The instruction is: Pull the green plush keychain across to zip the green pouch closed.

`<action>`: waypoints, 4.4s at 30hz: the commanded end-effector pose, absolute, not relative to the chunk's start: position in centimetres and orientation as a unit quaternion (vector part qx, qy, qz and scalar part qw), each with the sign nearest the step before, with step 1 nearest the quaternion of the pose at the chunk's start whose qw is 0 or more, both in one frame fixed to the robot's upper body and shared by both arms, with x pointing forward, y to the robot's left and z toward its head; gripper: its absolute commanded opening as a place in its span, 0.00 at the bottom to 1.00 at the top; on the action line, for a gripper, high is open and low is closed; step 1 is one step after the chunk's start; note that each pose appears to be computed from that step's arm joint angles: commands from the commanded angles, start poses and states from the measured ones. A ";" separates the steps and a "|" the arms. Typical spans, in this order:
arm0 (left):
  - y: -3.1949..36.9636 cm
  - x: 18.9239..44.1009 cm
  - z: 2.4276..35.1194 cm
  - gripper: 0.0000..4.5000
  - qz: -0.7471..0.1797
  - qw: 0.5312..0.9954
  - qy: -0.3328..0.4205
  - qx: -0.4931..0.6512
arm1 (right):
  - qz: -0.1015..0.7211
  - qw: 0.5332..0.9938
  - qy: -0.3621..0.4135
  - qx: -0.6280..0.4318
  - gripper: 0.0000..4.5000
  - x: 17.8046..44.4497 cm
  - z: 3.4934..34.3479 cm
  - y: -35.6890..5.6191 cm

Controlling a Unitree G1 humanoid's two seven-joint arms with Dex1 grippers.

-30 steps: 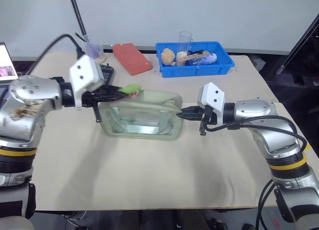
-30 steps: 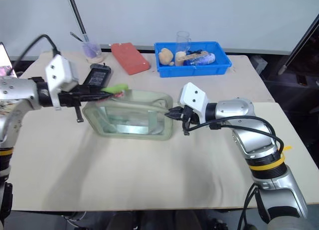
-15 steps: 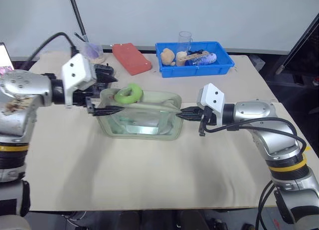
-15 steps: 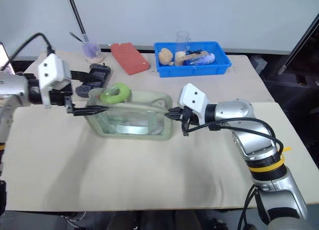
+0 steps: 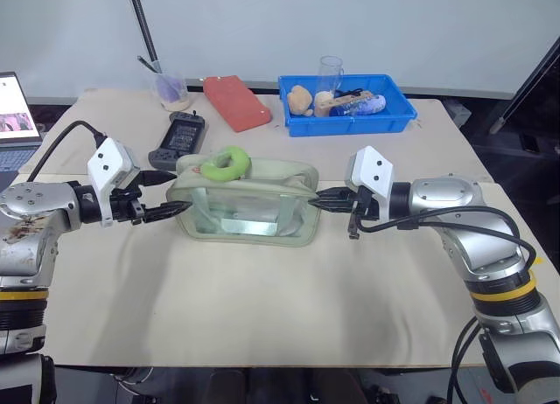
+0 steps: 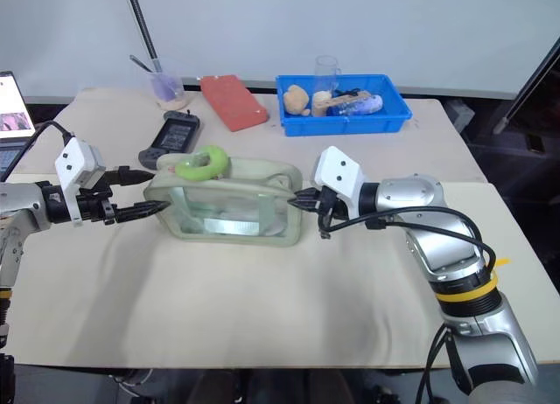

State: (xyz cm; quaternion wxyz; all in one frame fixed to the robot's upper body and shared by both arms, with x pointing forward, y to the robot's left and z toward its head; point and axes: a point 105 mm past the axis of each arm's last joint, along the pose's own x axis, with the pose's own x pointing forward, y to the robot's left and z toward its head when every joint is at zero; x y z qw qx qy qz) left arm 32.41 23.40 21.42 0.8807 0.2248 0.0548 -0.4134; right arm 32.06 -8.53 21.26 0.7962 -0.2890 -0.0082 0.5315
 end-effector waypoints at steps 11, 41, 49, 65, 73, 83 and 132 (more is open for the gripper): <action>23.0 32.3 22.1 0.00 -0.415 0.876 0.042 0.241 | 0.553 0.773 -0.036 -0.308 0.37 31.2 24.5 -8.2; 22.2 31.5 21.9 0.00 -0.418 0.874 0.042 0.242 | 0.594 0.740 -0.110 -0.295 0.22 34.0 28.1 4.1; 22.1 31.7 21.9 0.00 -0.420 0.873 0.042 0.243 | 0.591 0.759 -0.112 -0.250 0.01 33.1 30.8 2.0; 22.7 32.9 22.7 0.00 -0.411 0.877 0.034 0.248 | 0.538 0.804 -0.104 -0.229 0.01 33.6 30.3 -0.1; 25.4 31.4 21.6 0.00 -0.382 0.886 0.067 0.254 | 0.558 0.785 -0.127 -0.234 0.01 33.4 29.0 3.7; 24.4 30.6 20.2 0.00 -0.395 0.880 0.070 0.255 | 0.587 0.763 -0.126 -0.241 0.42 33.0 27.7 5.3; 25.3 32.0 20.7 0.00 -0.391 0.873 0.077 0.279 | 0.278 0.942 0.025 -0.186 0.01 37.9 22.7 -15.7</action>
